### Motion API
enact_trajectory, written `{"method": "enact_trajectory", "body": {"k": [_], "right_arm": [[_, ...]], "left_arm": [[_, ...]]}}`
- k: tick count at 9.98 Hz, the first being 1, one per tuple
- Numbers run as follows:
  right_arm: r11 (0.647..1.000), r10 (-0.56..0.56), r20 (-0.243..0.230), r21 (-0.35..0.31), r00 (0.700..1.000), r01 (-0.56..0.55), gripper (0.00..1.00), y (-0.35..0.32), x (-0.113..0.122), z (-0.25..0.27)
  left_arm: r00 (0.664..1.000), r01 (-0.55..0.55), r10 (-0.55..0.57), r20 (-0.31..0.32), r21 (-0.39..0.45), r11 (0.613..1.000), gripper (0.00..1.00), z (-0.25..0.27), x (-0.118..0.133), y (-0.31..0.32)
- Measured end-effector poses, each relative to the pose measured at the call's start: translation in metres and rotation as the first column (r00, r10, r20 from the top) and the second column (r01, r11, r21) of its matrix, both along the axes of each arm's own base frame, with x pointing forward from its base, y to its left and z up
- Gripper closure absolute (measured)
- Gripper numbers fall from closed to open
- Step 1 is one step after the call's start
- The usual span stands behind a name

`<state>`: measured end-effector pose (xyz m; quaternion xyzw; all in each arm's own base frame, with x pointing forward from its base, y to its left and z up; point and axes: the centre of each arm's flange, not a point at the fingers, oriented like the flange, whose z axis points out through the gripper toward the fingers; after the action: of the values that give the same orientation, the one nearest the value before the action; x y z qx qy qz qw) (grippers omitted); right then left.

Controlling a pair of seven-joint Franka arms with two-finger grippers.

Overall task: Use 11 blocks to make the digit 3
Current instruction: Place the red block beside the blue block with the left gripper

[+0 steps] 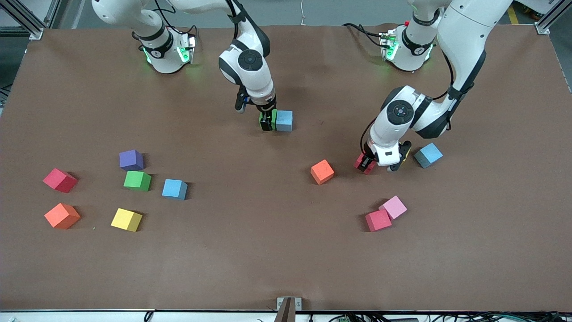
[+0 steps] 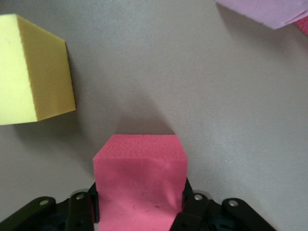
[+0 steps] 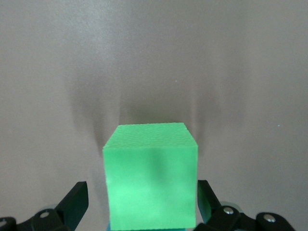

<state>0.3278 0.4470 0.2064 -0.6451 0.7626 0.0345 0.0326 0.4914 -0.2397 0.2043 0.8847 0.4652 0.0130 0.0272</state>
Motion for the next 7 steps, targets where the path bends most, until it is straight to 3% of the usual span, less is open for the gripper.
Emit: {"method": "enact_trajectory", "body": {"k": [3, 5, 7], "right_arm": [[0.998, 0.004, -0.079, -0.064, 0.997, -0.009, 0.00, 0.003, 0.019, 0.045], [0.999, 0.014, -0.070, -0.041, 0.997, -0.017, 0.00, -0.014, 0.040, 0.087], [0.988, 0.148, -0.071, -0.031, 0.986, -0.151, 0.00, -0.059, 0.078, 0.107]], "left_arm": [[0.998, -0.054, 0.053, 0.014, 0.055, 0.997, 0.41, 0.052, 0.016, -0.017], [0.994, -0.108, 0.108, -0.001, 0.085, 0.990, 0.41, 0.084, -0.002, -0.059], [0.986, -0.164, 0.165, -0.015, 0.080, 0.983, 0.41, 0.090, -0.031, -0.098]]}}
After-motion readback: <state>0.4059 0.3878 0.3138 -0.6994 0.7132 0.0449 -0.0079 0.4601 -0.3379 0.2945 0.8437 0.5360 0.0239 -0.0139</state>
